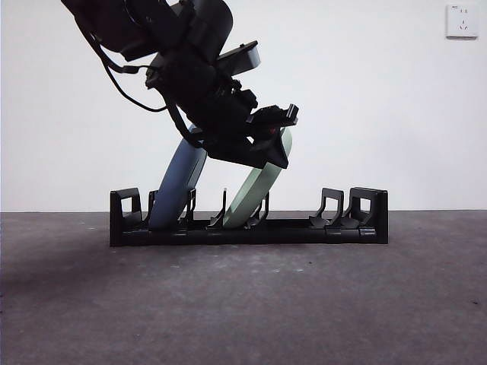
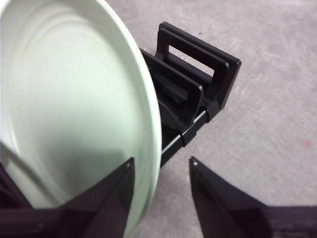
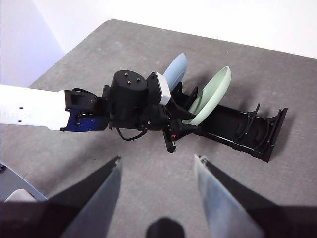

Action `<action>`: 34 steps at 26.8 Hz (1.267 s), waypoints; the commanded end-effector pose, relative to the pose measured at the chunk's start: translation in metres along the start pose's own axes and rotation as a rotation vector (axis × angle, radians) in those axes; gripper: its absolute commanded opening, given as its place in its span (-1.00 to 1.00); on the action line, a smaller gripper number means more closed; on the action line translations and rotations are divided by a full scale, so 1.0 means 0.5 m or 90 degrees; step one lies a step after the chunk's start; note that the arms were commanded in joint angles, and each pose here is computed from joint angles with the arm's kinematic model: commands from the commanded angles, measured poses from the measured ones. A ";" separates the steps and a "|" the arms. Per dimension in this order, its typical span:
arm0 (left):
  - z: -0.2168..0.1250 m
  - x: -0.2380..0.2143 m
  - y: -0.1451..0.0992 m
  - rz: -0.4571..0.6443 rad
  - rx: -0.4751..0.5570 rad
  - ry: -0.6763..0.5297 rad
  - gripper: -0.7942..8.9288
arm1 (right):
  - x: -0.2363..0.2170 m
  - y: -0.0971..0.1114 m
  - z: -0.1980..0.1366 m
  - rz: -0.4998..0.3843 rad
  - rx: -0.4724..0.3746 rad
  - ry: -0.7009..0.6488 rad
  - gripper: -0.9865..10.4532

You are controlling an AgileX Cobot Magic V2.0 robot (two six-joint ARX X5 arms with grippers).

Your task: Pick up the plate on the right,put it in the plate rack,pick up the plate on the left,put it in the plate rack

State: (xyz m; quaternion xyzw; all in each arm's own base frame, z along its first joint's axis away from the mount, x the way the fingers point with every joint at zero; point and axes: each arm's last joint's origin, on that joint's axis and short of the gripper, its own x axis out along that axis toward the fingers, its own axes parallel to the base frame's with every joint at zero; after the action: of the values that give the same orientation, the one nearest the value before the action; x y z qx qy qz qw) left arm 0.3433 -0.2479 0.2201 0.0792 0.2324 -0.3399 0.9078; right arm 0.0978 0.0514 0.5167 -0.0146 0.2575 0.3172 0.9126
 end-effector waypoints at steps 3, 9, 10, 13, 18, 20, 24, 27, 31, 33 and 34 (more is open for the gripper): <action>0.033 -0.044 -0.008 -0.001 -0.003 -0.020 -0.43 | 0.003 0.000 -0.006 0.002 0.000 0.018 -0.39; 0.080 -0.135 -0.028 -0.014 0.001 -0.024 -0.43 | 0.008 -0.002 -0.004 0.002 -0.001 0.023 -0.39; 0.088 -0.156 -0.034 -0.020 0.002 -0.021 -0.43 | 0.011 -0.002 -0.003 0.002 -0.003 0.025 -0.39; 0.104 -0.221 -0.050 -0.046 0.002 -0.006 -0.43 | 0.020 -0.005 0.000 0.003 -0.001 0.032 -0.39; 0.106 -0.343 -0.069 -0.093 -0.008 0.055 -0.44 | 0.039 -0.010 0.005 0.002 0.000 0.047 -0.39; 0.103 -0.388 -0.071 -0.098 -0.010 0.075 -0.44 | 0.043 -0.011 0.005 0.003 -0.002 0.051 -0.39; 0.088 -0.520 -0.076 -0.099 -0.012 0.092 -0.45 | 0.074 -0.019 -0.019 0.005 0.009 0.098 -0.39; 0.079 -0.603 -0.079 -0.099 -0.009 0.061 -0.45 | 0.113 -0.030 -0.071 0.006 0.019 0.172 -0.39; 0.067 -0.667 -0.081 -0.099 -0.005 0.027 -0.45 | 0.144 -0.038 -0.122 0.015 0.036 0.236 -0.39; 0.064 -0.676 -0.081 -0.099 -0.004 0.022 -0.45 | 0.144 -0.037 -0.129 0.021 0.038 0.239 -0.39; 0.064 -0.678 -0.081 -0.099 -0.004 0.020 -0.45 | 0.144 -0.037 -0.128 0.025 0.038 0.239 -0.39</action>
State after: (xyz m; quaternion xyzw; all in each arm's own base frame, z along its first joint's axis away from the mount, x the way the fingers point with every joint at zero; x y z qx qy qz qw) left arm 0.1047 -0.0911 0.4111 0.0661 0.2513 -0.4053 0.8765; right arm 0.1298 0.0666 0.4260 -0.0370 0.4233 0.3177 0.8476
